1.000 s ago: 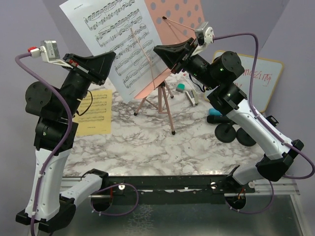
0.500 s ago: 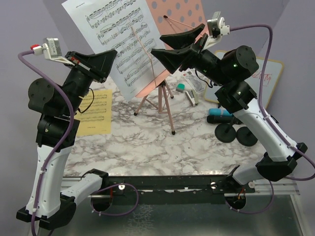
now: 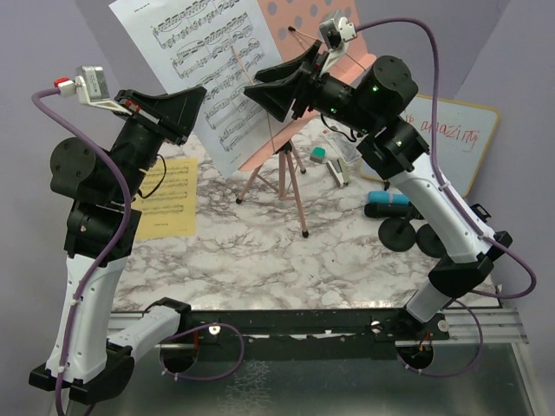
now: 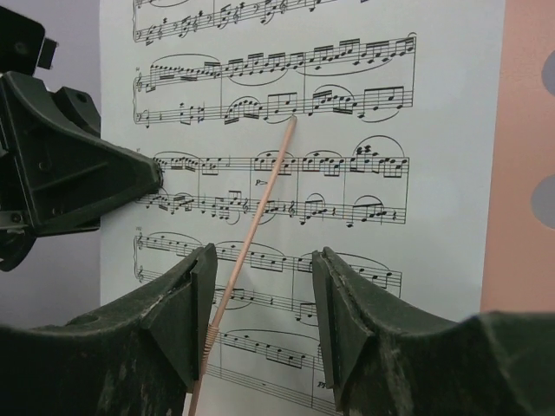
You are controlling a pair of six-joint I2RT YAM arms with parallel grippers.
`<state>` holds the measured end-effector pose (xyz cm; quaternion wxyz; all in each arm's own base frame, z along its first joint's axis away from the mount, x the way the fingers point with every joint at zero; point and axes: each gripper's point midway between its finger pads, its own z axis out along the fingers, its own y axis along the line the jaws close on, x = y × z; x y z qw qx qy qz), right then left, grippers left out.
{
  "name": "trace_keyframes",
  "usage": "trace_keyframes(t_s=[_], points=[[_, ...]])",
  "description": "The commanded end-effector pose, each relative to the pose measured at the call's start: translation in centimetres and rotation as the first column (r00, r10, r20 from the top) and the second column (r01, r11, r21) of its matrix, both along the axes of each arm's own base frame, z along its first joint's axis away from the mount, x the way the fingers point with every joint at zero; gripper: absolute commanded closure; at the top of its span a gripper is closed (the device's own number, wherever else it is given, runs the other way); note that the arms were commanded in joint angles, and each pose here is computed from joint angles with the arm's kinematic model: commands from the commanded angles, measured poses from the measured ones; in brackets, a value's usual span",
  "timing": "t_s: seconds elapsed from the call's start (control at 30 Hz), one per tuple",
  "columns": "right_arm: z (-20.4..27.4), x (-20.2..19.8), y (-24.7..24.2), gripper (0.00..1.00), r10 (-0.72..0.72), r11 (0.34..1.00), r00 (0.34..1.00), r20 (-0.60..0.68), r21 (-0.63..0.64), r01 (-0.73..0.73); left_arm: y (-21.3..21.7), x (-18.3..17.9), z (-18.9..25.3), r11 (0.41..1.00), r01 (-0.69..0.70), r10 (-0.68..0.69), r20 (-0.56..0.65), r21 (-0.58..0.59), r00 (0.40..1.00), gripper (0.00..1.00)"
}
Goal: Pack up the instrument practice props
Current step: Pick up the sheet music from the music stand.
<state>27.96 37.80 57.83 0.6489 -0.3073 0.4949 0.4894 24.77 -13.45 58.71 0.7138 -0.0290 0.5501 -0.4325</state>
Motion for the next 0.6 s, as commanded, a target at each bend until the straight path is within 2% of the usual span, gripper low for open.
trace_keyframes(t_s=[0.0,0.1,0.33,0.57], points=[[-0.3,-0.5,0.5,0.50,0.045,0.999,0.999,-0.027,-0.022,-0.046,0.2,-0.1,0.3,1.000,-0.006,0.006,0.012,-0.020,1.000,0.95],[-0.2,-0.6,0.5,0.58,0.050,0.999,0.998,-0.024,-0.016,-0.051,0.3,-0.2,0.5,1.000,-0.009,0.009,0.017,-0.022,1.000,0.95],[0.1,-0.5,-0.2,0.98,0.013,1.000,1.000,0.000,-0.002,-0.013,0.8,-0.9,0.9,0.999,-0.023,0.024,0.034,-0.029,0.999,0.85],[0.2,-0.2,-0.9,1.00,-0.029,0.999,1.000,0.006,0.022,0.029,0.8,-1.6,1.6,0.999,-0.011,0.012,0.051,-0.035,0.999,0.85]])
